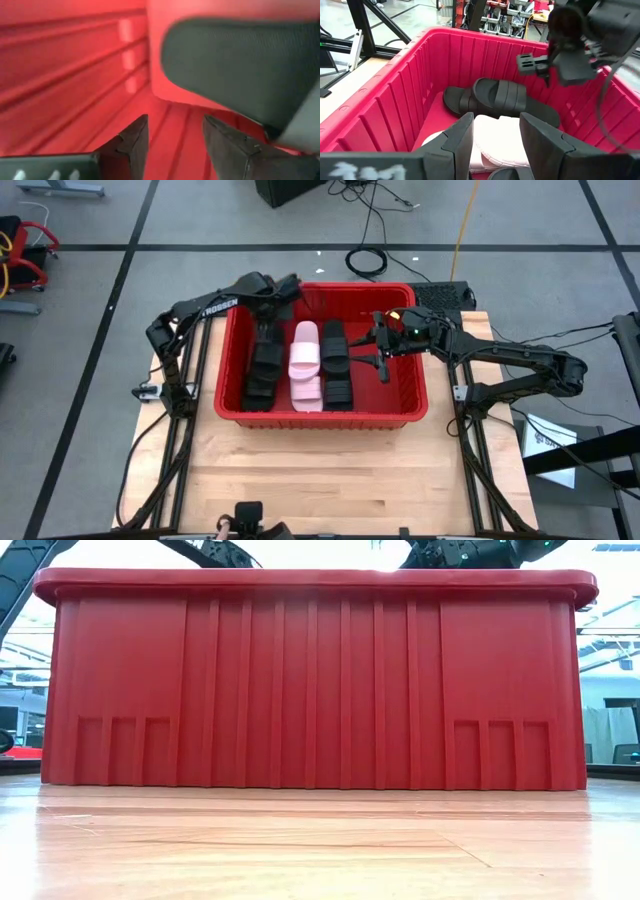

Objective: Pick and place slides into bin
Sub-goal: Return to Home Position

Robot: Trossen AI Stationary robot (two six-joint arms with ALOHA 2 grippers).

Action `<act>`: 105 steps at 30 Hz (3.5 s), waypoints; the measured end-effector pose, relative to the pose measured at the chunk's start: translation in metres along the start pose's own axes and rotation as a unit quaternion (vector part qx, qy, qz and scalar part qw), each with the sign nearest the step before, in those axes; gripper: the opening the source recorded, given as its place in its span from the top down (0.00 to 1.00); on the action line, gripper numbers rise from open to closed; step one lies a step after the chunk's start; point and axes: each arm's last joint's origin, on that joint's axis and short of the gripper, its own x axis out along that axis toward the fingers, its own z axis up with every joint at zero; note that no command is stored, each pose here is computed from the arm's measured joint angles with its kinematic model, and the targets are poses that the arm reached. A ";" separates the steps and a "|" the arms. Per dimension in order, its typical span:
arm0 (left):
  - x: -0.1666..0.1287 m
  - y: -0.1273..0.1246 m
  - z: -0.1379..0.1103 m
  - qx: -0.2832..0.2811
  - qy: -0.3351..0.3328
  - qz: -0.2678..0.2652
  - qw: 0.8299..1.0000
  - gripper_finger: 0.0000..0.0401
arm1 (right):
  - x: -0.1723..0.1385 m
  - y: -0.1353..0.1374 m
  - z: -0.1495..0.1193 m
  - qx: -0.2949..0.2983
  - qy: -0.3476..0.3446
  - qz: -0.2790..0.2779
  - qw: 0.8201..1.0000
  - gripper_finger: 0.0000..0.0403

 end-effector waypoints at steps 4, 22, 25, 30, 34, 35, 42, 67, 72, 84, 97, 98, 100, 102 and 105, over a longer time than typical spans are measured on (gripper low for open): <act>-0.022 0.014 0.002 -0.022 -0.036 0.025 0.999 0.55 | 0.000 0.000 0.000 0.001 0.000 0.000 1.000 0.62; -0.135 0.037 -0.010 -0.127 -0.244 0.012 0.961 0.55 | 0.000 -0.002 0.009 0.013 -0.042 -0.011 0.999 0.62; -0.143 0.031 -0.013 -0.116 -0.243 0.001 0.963 0.55 | -0.001 -0.003 0.014 -0.003 -0.071 -0.017 0.997 0.62; -0.166 0.014 -0.020 -0.090 -0.307 -0.042 0.946 0.55 | -0.003 -0.005 0.022 0.003 -0.109 -0.023 0.994 0.62; -0.195 -0.005 -0.032 -0.073 -0.372 -0.070 0.923 0.55 | -0.003 -0.005 0.024 0.059 -0.120 -0.018 0.991 0.62; -0.204 -0.010 -0.037 -0.069 -0.388 -0.067 0.917 0.55 | -0.003 -0.005 0.025 0.068 -0.123 -0.017 0.990 0.62; -0.247 -0.051 -0.055 -0.032 -0.479 -0.044 0.876 0.55 | -0.014 -0.003 0.032 0.072 -0.139 -0.018 0.988 0.62; -0.186 -0.198 -0.084 -0.039 -0.601 -0.031 0.797 0.55 | -0.040 0.058 0.054 0.118 -0.147 0.026 0.982 0.62; -0.161 -0.219 -0.102 -0.010 -0.612 -0.038 0.790 0.55 | -0.038 0.064 0.051 0.121 -0.125 0.037 0.984 0.62; -0.119 -0.197 -0.165 -0.064 -0.721 -0.027 0.690 0.55 | -0.041 0.075 0.054 0.104 -0.132 0.060 0.984 0.62; -0.095 -0.174 -0.172 -0.039 -0.744 -0.039 0.666 0.55 | -0.094 0.072 0.032 0.108 -0.222 0.030 0.969 0.62; -0.095 -0.173 -0.172 -0.042 -0.745 -0.037 0.664 0.55 | -0.097 0.072 0.029 0.107 -0.232 0.029 0.966 0.62; -0.097 -0.170 -0.173 -0.049 -0.753 -0.040 0.655 0.55 | -0.104 0.074 0.025 0.110 -0.257 0.031 0.960 0.62; -0.098 -0.168 -0.175 -0.048 -0.759 -0.047 0.648 0.55 | -0.110 0.076 0.020 0.109 -0.280 0.042 0.953 0.62; -0.093 -0.169 -0.177 -0.031 -0.763 -0.056 0.644 0.55 | -0.119 0.079 0.013 0.106 -0.311 0.059 0.943 0.62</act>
